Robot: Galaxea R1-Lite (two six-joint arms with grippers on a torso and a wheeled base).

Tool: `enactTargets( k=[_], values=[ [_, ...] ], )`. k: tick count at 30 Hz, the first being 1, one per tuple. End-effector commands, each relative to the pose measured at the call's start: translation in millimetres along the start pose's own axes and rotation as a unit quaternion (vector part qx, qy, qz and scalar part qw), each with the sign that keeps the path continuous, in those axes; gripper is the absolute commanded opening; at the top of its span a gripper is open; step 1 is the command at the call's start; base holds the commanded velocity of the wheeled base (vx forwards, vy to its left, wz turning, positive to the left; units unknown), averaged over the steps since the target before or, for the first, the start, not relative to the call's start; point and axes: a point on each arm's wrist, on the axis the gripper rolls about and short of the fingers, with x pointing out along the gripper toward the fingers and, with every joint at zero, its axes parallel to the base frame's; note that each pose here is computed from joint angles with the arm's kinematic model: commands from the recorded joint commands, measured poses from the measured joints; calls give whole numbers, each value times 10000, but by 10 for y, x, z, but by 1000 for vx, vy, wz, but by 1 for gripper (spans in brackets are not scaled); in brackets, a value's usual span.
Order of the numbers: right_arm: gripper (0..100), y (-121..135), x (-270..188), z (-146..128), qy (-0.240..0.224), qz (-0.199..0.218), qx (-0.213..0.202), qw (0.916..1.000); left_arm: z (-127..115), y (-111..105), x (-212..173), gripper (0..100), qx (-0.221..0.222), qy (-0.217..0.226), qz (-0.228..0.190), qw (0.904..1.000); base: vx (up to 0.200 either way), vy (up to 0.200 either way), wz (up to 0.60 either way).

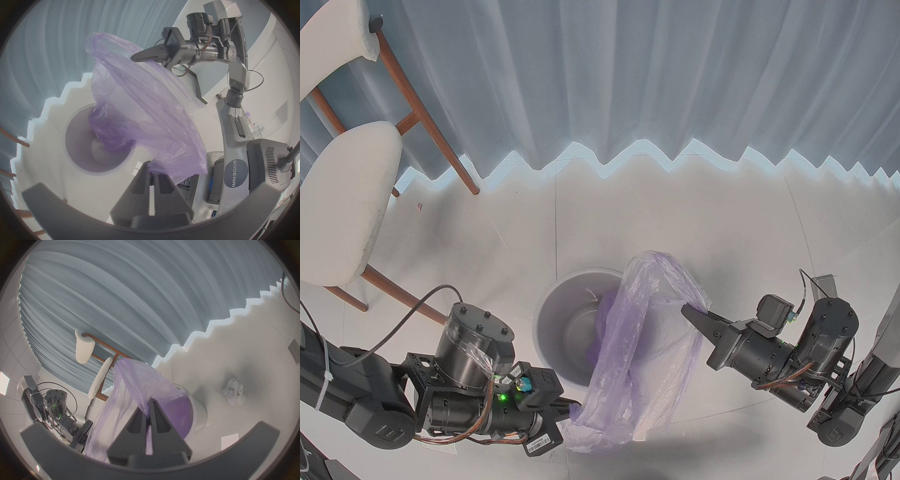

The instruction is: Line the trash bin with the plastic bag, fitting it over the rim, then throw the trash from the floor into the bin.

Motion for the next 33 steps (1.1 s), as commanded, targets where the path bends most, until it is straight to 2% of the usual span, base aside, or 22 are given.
enactTargets(
  k=[1, 7, 10, 13, 17, 20, 21, 22, 26, 29, 31, 33],
  values=[
    [0, -29, 9, -10, -8, -37, -1, 10000, 1, 146, -39, 0, -154, -56, 247, 9996, 0, 0, 0],
    [0, -58, 15, 29, -78, -67, 1, 9999, -50, 360, -180, 0, -475, -65, 709, 9963, 0, 0, 0],
    [0, -87, 19, 67, -148, -98, 1, 9998, -54, 372, -274, 0, -737, -110, 706, 9947, 0, 0, 0],
    [0, -96, 21, 45, -68, -64, 12, 10000, 10, 368, -329, 0, -1304, -329, 728, 9882, 0, 0, 0],
    [0, -100, 14, 26, -1, -40, 21, 10000, 74, 347, -369, 0, -1660, -522, 683, 9824, 0, 0, 0],
    [0, -96, 14, 24, 3, -34, 21, 10000, 156, 339, -546, 0, -1977, -1063, 395, 9737, 0, 0, 0],
    [0, -95, 17, 26, -4, -30, 21, 10000, 176, 338, -643, 0, -2106, -1351, 74, 9682, 0, 0, 0],
    [0, -96, 21, 25, -4, -30, 28, 10000, 169, 351, -670, 0, -2156, -1419, -5, 9661, 0, 0, 0],
    [0, -85, 21, 2, 48, -16, 29, 10000, -45, 389, -734, 0, -2342, -1547, -74, 9598, 0, 0, 0],
    [0, -71, 21, -14, 77, 3, 28, 10000, -95, 383, -702, 0, -2389, -1677, -59, 9564, 0, 0, 0],
    [0, -69, 19, -11, 70, 7, 35, 10000, -112, 384, -670, 0, -2875, -1929, -99, 9381, 0, 0, 0],
    [0, -68, 19, -9, 64, 11, 35, 10000, -106, 387, -671, 0, -2916, -1975, -103, 9359, 0, 0, 0]
  ],
)
